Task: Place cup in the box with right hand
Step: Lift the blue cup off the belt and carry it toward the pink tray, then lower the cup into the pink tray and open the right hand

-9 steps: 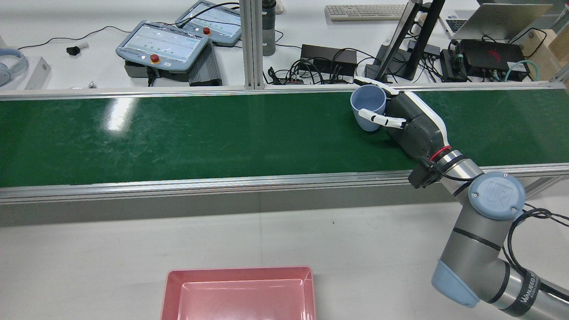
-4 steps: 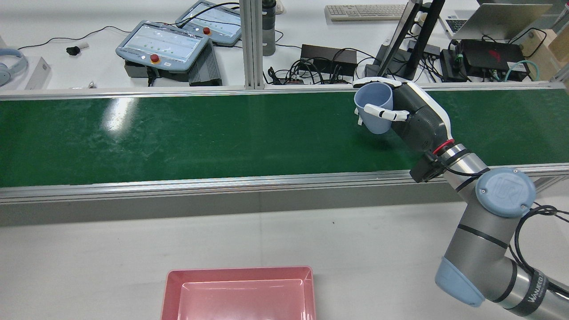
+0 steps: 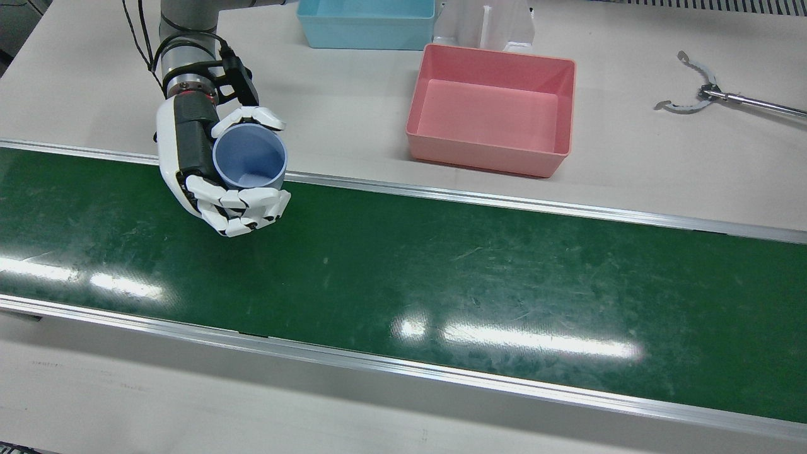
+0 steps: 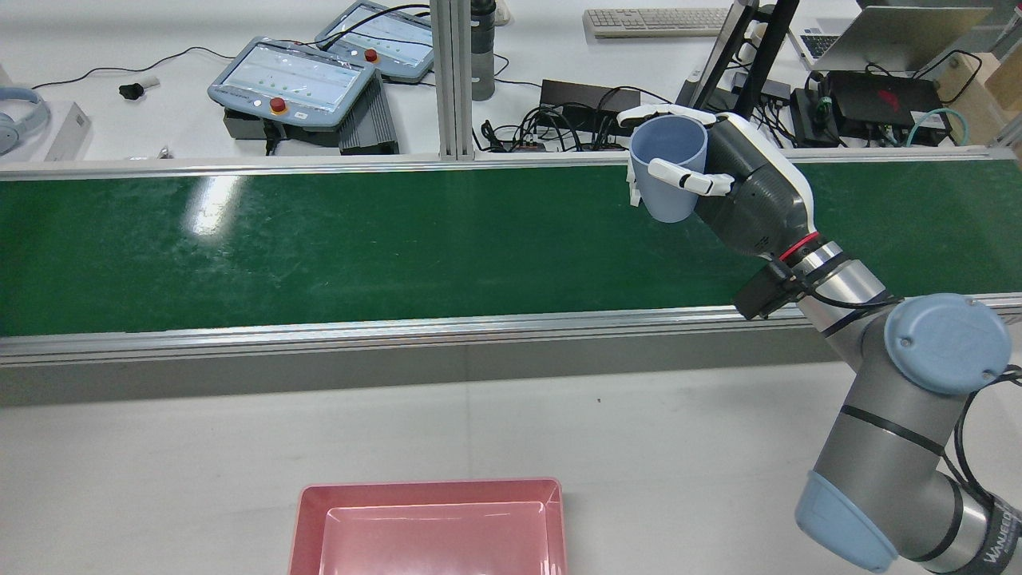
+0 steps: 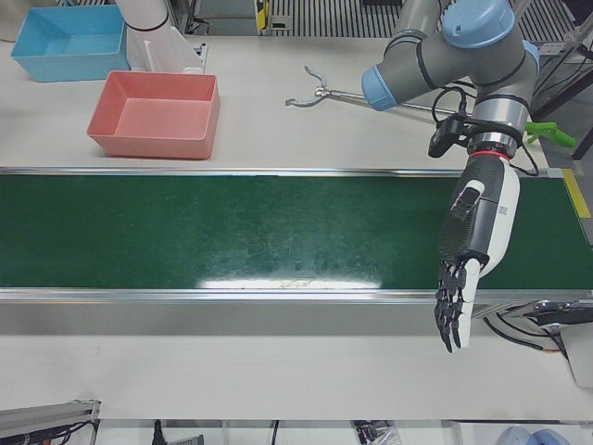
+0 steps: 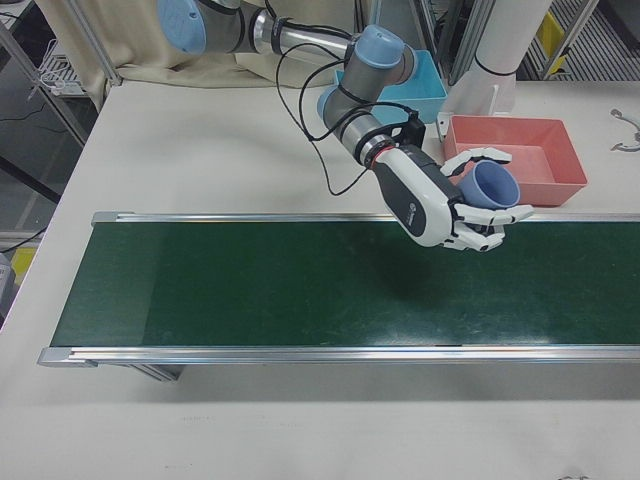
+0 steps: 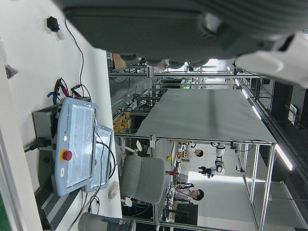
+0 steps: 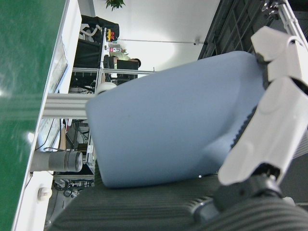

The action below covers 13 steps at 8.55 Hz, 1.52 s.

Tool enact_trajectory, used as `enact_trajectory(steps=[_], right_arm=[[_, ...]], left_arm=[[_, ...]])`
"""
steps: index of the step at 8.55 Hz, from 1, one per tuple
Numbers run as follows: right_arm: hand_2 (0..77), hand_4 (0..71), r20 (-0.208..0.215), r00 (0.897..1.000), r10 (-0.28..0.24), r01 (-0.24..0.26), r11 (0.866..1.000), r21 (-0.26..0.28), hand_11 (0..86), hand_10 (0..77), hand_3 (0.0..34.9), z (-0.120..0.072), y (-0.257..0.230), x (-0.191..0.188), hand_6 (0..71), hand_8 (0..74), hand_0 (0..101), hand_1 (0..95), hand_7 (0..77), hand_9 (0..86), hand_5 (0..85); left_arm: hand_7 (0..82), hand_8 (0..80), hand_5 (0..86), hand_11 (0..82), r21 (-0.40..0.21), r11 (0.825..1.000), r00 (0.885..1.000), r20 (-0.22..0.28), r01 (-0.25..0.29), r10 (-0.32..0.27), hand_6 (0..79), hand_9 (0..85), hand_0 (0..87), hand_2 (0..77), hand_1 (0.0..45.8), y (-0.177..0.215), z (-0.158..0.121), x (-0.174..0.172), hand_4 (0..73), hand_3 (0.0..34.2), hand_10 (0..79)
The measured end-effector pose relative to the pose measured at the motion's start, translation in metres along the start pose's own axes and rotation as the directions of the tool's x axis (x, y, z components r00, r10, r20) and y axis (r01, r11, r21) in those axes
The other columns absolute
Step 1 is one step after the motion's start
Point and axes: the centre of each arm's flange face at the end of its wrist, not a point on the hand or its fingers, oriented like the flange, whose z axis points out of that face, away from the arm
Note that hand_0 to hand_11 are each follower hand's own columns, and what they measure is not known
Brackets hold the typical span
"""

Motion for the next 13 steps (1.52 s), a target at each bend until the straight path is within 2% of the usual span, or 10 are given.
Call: enact_trajectory(steps=[2,3,5,6,8,9,10,11,12,13], right_arm=[[32.2,18.5,-0.101,0.995,0.0,-0.007,0.997,-0.073,49.1,50.7,13.2,0.005,0.051,0.035,28.9,52.9,50,10.9,65.4,46.9,20.2],[32.2,20.2,-0.175,0.984,0.008,-0.028,0.993,-0.114,51.8,49.6,13.3,-0.004,0.082,0.076,28.9,52.4,50,10.9,66.5,48.5,18.0],[32.7,19.1,-0.312,0.95,0.014,-0.068,0.984,-0.164,58.9,47.5,13.5,-0.042,0.13,0.165,28.4,50.7,50,12.0,70.4,54.0,19.6],[32.7,19.1,-0.352,0.936,0.014,-0.076,0.983,-0.165,60.5,47.5,13.8,-0.064,0.143,0.199,27.8,49.6,50,12.0,70.9,56.7,19.1],[32.7,15.3,-0.398,0.917,0.005,-0.065,0.988,-0.137,62.7,46.9,13.5,-0.102,0.152,0.251,26.2,49.1,52,12.0,71.4,58.4,20.7],[32.7,12.0,-0.417,0.909,-0.004,-0.051,0.991,-0.122,66.5,45.8,13.1,-0.115,0.149,0.27,25.1,46.9,56,12.0,69.3,60.5,18.5],[32.7,6.0,-0.431,0.903,-0.01,-0.042,0.993,-0.112,65.4,40.4,11.0,-0.123,0.145,0.281,21.3,40.9,57,12.0,59.5,64.9,14.7],[32.7,6.0,-0.438,0.899,-0.012,-0.04,0.993,-0.108,65.4,40.4,11.0,-0.128,0.144,0.287,21.3,40.9,57,12.0,59.5,64.9,14.7],[32.2,1.6,-0.443,0.896,-0.008,-0.044,0.993,-0.108,55.6,30.5,10.9,-0.131,0.145,0.292,14.7,36.5,54,20.2,47.5,61.6,11.5],[25.1,0.0,-0.448,0.894,-0.005,-0.049,0.993,-0.109,46.4,20.2,11.0,-0.134,0.147,0.296,8.2,26.2,50,30.5,34.9,52.9,7.6]], left_arm=[[0.0,0.0,0.0,0.0,0.001,1.0,1.0,0.0,0.0,0.0,0.0,0.0,0.0,0.5,0.5,0.0,0.0,0.0,0.0,0.0,0.0],[0.0,0.0,0.0,0.0,0.001,1.0,1.0,0.0,0.0,0.0,0.0,0.0,0.0,0.5,0.5,0.0,0.0,0.0,0.0,0.0,0.0],[0.0,0.0,0.0,0.0,0.0,1.0,1.0,0.0,0.0,0.0,0.0,0.0,0.0,0.5,0.5,0.0,0.0,0.0,0.0,0.0,0.0],[0.0,0.0,0.0,0.0,0.001,1.0,1.0,0.0,0.0,0.0,0.0,0.0,0.0,0.5,0.5,0.0,0.0,0.0,0.0,0.0,0.0],[0.0,0.0,0.0,0.0,0.001,1.0,1.0,0.0,0.0,0.0,0.0,0.0,0.0,0.5,0.5,-0.001,0.0,0.0,0.0,0.0,0.0],[0.0,0.0,0.0,0.0,0.001,1.0,1.0,0.001,0.0,0.0,0.0,0.0,0.0,0.5,0.5,-0.001,0.0,0.0,0.0,0.0,0.0],[0.0,0.0,0.0,0.0,0.001,1.0,1.0,0.001,0.0,0.0,0.0,0.0,0.0,0.5,0.5,-0.001,0.0,0.0,0.0,0.0,0.0],[0.0,0.0,0.0,0.0,0.001,1.0,1.0,0.0,0.0,0.0,0.0,0.0,0.0,0.5,0.5,-0.001,0.0,0.0,0.0,0.0,0.0],[0.0,0.0,0.0,0.0,0.001,1.0,1.0,0.001,0.0,0.0,0.0,0.0,0.0,0.5,0.5,-0.001,0.0,0.0,0.0,0.0,0.0],[0.0,0.0,0.0,0.0,0.001,1.0,1.0,0.001,0.0,0.0,0.0,0.0,0.0,0.5,0.5,-0.001,0.0,0.0,0.0,0.0,0.0]])
